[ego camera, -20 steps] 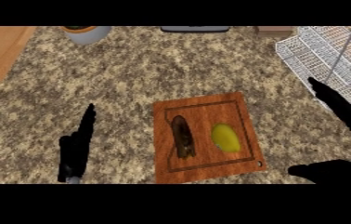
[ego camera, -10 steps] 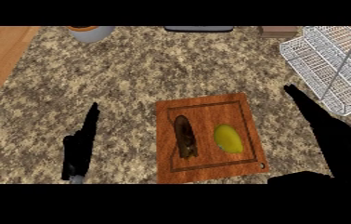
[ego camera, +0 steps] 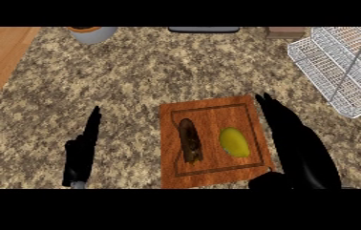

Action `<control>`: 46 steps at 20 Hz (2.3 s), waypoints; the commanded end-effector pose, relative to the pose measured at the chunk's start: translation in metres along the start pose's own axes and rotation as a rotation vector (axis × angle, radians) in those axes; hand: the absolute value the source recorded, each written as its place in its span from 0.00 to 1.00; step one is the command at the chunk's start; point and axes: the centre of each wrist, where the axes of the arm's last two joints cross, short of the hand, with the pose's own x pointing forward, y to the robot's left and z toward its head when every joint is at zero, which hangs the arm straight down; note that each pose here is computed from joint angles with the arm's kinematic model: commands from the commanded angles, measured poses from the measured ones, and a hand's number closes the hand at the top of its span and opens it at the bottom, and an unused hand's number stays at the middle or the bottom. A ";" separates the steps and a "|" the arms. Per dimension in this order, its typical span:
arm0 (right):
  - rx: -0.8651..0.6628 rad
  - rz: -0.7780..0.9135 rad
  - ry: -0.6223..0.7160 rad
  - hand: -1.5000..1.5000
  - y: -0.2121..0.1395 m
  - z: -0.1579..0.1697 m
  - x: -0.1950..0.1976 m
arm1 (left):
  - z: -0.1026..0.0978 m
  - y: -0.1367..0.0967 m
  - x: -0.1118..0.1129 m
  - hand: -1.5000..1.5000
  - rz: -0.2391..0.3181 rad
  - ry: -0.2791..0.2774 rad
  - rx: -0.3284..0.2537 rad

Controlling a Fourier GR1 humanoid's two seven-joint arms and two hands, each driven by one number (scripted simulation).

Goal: Pick the lemon from the cutting board and place it in the tiered basket

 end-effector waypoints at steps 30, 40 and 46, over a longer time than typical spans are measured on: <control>0.275 0.208 0.269 0.00 0.065 -0.052 0.055 | 0.018 0.012 0.005 0.50 -0.014 0.045 -0.022; 0.343 0.187 0.301 0.00 0.079 -0.061 0.040 | -0.003 -0.010 -0.017 0.50 0.004 0.045 -0.010; 0.366 0.188 0.298 0.00 0.087 -0.058 0.028 | 0.013 0.004 -0.006 0.50 0.013 0.056 -0.006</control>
